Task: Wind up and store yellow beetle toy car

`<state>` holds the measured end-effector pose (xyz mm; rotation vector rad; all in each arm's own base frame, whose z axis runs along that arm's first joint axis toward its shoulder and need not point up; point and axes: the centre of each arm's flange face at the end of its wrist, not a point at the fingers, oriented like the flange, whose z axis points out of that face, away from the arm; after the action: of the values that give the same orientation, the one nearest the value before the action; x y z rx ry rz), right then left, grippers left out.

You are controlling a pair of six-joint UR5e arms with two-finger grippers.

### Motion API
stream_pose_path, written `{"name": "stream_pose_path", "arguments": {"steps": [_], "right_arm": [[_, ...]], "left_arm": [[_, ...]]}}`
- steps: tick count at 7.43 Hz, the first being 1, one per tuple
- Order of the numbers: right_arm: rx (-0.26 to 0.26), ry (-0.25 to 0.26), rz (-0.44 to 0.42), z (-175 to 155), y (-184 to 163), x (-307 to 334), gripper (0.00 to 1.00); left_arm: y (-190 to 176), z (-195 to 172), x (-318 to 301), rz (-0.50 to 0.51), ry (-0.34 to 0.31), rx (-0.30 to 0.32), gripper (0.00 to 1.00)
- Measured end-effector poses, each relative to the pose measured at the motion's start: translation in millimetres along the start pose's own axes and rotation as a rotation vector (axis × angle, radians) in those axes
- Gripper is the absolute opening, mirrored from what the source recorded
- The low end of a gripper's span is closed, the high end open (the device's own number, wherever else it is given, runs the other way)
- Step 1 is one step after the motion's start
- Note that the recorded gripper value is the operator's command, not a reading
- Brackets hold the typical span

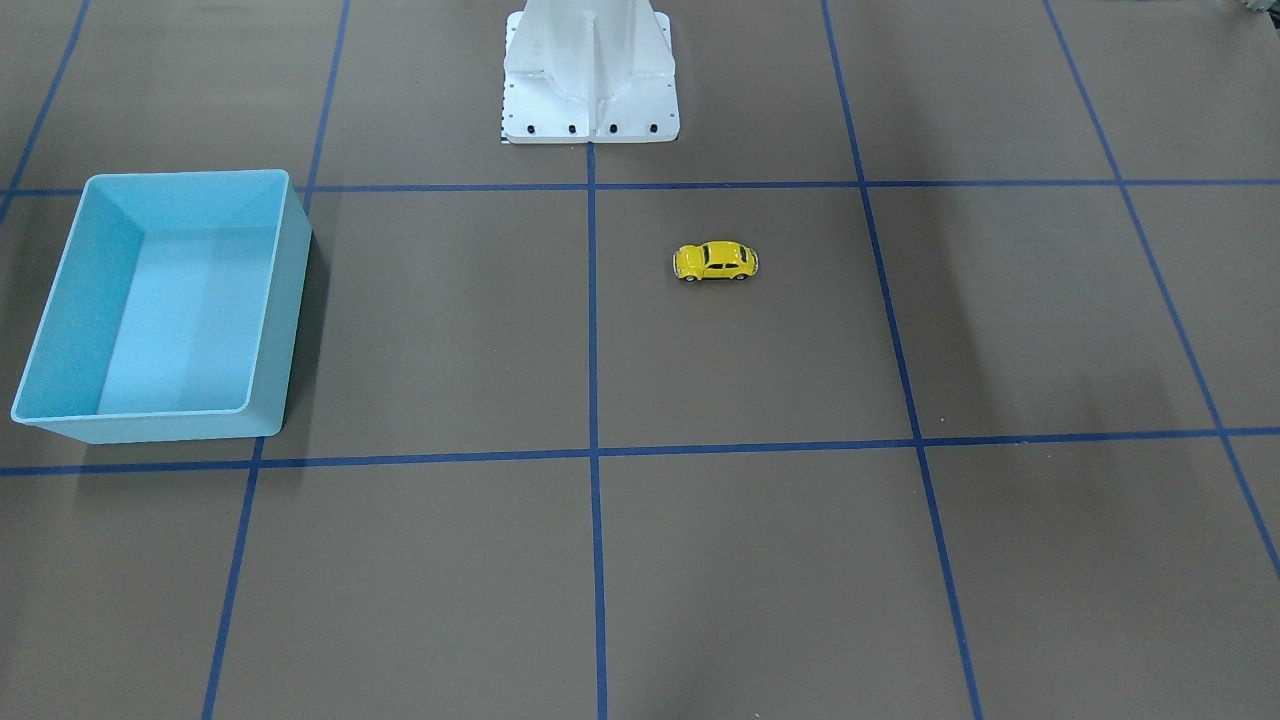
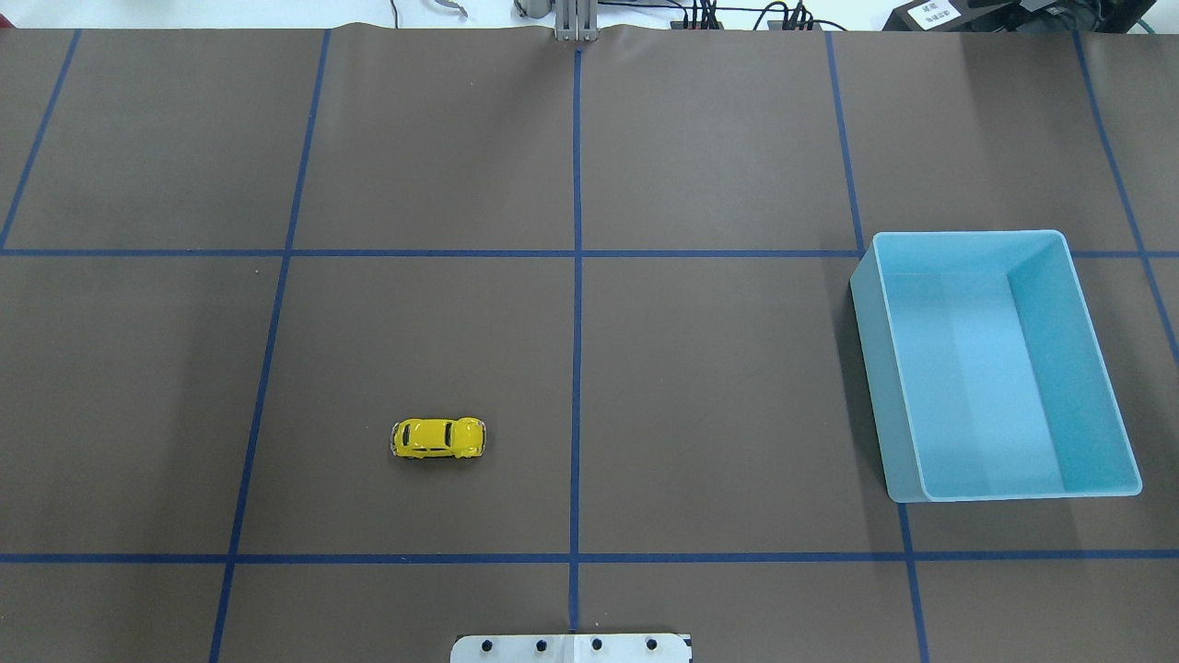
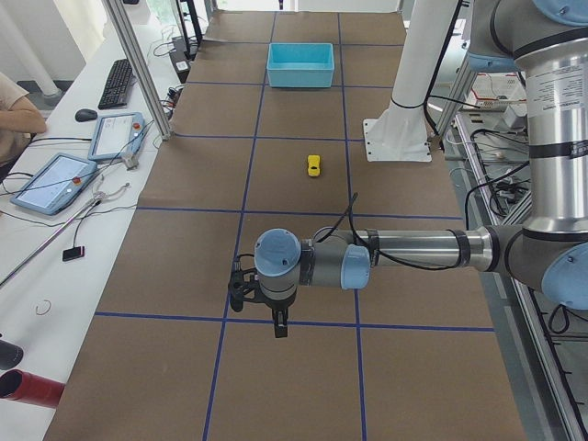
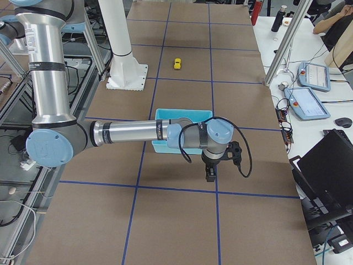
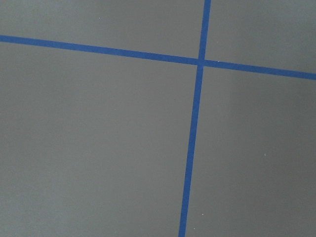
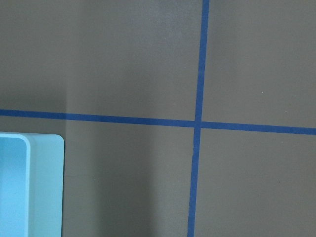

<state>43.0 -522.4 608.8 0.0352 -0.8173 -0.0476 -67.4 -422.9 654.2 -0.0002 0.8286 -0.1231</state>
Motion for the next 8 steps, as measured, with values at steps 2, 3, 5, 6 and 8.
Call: {"name": "stream_pose_path", "arguments": {"steps": [2,3,5,6,8], "right_arm": [[-0.001,0.0,0.003,0.4,1.2,1.3,1.0],[-0.002,0.0,0.004,0.9,1.8,1.9,1.0],[-0.002,0.001,0.006,1.1,2.5,2.8,1.0],[0.0,0.001,0.007,-0.2,3.2,2.8,1.0],[0.008,0.0,0.006,-5.0,16.2,1.6,1.0]], "left_arm": [[-0.1,-0.3,0.4,0.001,0.0,0.001,1.0],[-0.4,-0.2,0.3,-0.001,0.0,0.001,1.0],[-2.6,-0.6,1.1,-0.003,0.0,0.002,1.0],[-3.9,-2.7,3.7,0.002,0.002,0.007,1.0],[-7.4,-8.4,17.0,0.029,0.007,0.018,1.0]]}}
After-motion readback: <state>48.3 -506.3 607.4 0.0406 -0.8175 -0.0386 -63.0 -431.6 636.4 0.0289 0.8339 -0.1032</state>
